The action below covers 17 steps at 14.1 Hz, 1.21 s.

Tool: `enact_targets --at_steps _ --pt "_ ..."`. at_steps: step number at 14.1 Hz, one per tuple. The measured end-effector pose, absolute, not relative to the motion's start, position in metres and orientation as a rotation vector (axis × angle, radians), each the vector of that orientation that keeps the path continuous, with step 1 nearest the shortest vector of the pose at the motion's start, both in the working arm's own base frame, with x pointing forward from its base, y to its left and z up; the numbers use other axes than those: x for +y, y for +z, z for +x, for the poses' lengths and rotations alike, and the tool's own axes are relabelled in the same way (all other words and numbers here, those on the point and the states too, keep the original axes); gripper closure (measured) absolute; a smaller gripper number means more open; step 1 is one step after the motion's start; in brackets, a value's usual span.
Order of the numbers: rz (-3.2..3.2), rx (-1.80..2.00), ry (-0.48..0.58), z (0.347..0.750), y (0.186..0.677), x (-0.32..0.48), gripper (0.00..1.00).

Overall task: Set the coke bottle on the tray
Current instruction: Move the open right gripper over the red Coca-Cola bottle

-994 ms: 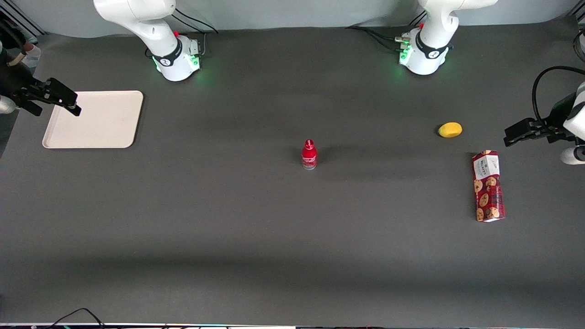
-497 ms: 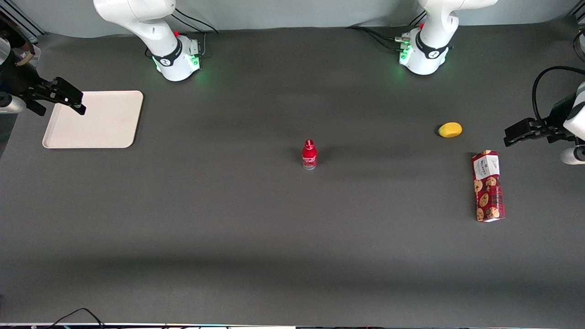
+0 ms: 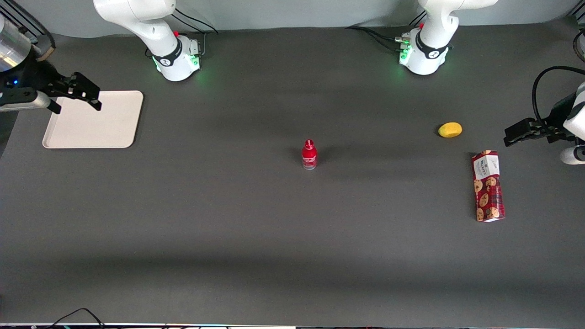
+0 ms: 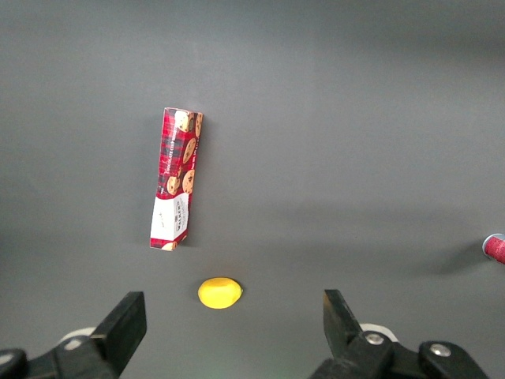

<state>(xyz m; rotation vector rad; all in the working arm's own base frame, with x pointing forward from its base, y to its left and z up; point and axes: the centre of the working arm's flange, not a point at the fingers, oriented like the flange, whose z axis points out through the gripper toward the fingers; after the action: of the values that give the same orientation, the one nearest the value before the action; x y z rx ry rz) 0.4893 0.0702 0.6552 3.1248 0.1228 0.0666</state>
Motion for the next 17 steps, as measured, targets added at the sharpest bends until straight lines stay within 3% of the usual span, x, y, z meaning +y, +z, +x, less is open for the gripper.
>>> enact_targets --at_steps 5,7,11,17 --pt "3.204 -0.029 0.059 0.493 0.694 0.201 0.0" --pt "3.223 -0.121 0.005 0.497 0.684 0.25 0.0" --pt "3.205 -0.348 -0.066 0.504 0.62 0.347 0.0" --pt "3.127 -0.578 0.033 0.493 0.489 0.482 0.0"
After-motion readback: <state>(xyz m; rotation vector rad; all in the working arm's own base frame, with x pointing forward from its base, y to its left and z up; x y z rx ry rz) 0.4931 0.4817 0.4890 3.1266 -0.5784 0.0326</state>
